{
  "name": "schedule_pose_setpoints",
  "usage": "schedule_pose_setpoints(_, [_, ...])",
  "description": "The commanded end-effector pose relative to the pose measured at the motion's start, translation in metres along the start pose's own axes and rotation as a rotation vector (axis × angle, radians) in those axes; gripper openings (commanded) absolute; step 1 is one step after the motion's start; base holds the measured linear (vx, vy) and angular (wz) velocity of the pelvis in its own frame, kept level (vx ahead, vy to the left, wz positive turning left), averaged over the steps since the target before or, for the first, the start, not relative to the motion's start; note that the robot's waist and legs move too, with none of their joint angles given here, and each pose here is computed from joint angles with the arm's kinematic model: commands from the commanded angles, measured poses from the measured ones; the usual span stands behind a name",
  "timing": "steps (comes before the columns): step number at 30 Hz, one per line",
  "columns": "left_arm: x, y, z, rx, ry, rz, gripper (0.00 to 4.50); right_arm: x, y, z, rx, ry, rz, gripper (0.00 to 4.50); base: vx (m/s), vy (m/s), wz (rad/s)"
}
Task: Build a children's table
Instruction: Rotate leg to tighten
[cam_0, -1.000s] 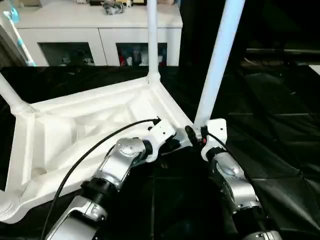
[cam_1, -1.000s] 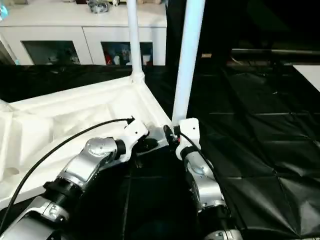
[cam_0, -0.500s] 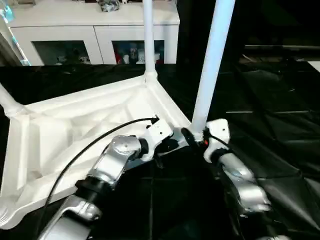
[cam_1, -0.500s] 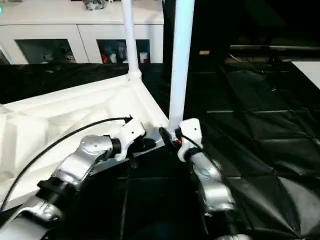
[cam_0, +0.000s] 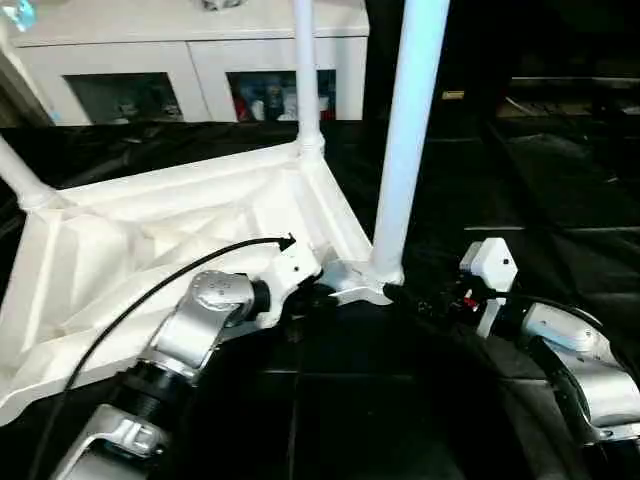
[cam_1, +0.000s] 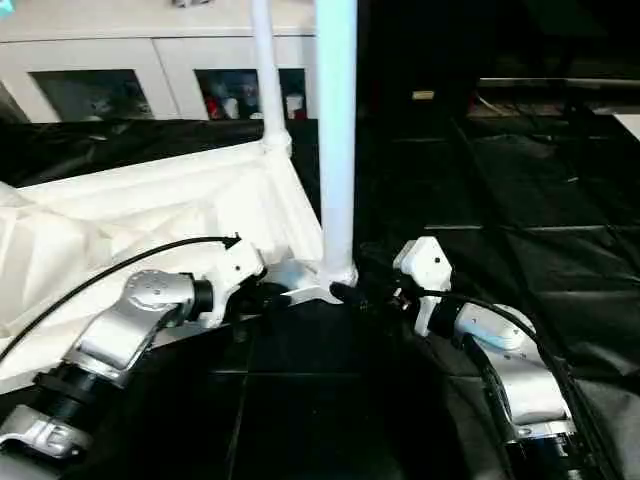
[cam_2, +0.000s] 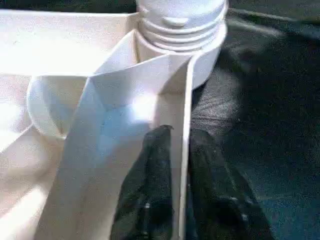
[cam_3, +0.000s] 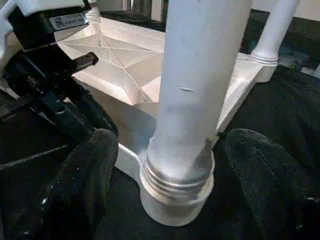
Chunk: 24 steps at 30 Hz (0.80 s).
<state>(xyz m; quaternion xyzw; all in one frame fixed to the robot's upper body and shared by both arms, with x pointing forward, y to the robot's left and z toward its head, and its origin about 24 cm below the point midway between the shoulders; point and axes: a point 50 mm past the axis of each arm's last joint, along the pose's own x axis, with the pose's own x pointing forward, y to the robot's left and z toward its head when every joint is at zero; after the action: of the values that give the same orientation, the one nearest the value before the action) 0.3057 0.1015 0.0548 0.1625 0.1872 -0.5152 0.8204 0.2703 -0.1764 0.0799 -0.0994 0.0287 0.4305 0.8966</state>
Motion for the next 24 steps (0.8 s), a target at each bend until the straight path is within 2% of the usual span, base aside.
schedule_pose_setpoints(1, [0.003, -0.004, -0.013, -0.046, 0.053, -0.001, 1.05, -0.001, 0.003, 0.004, 0.004, -0.022, 0.014, 3.79, 0.0, 0.0, 0.0])
schedule_pose_setpoints(9, [0.002, -0.002, -0.015, -0.028, 0.103, 0.006, 1.05, -0.003, 0.006, 0.004, 0.008, -0.015, 0.03, 3.79, 0.0, 0.0, 0.0])
schedule_pose_setpoints(11, [-0.001, -0.003, -0.024, -0.023, 0.164, -0.031, 0.88, -0.004, 0.005, 0.004, 0.007, -0.012, 0.026, 3.79, 0.0, 0.0, 0.0])
schedule_pose_setpoints(14, [-0.002, -0.004, -0.025, -0.041, 0.178, -0.053, 0.74, -0.004, 0.004, 0.005, 0.007, -0.015, 0.021, 3.79, 0.0, 0.0, 0.0])
schedule_pose_setpoints(21, [0.003, -0.003, -0.021, -0.06, 0.151, -0.074, 0.09, -0.004, -0.003, 0.004, 0.006, -0.017, -0.009, 3.79, 0.0, 0.0, 0.0])
schedule_pose_setpoints(24, [0.005, -0.003, -0.018, -0.075, 0.132, -0.088, 0.02, -0.003, -0.006, 0.006, -0.003, -0.015, -0.004, 3.79, 0.0, 0.0, 0.0])
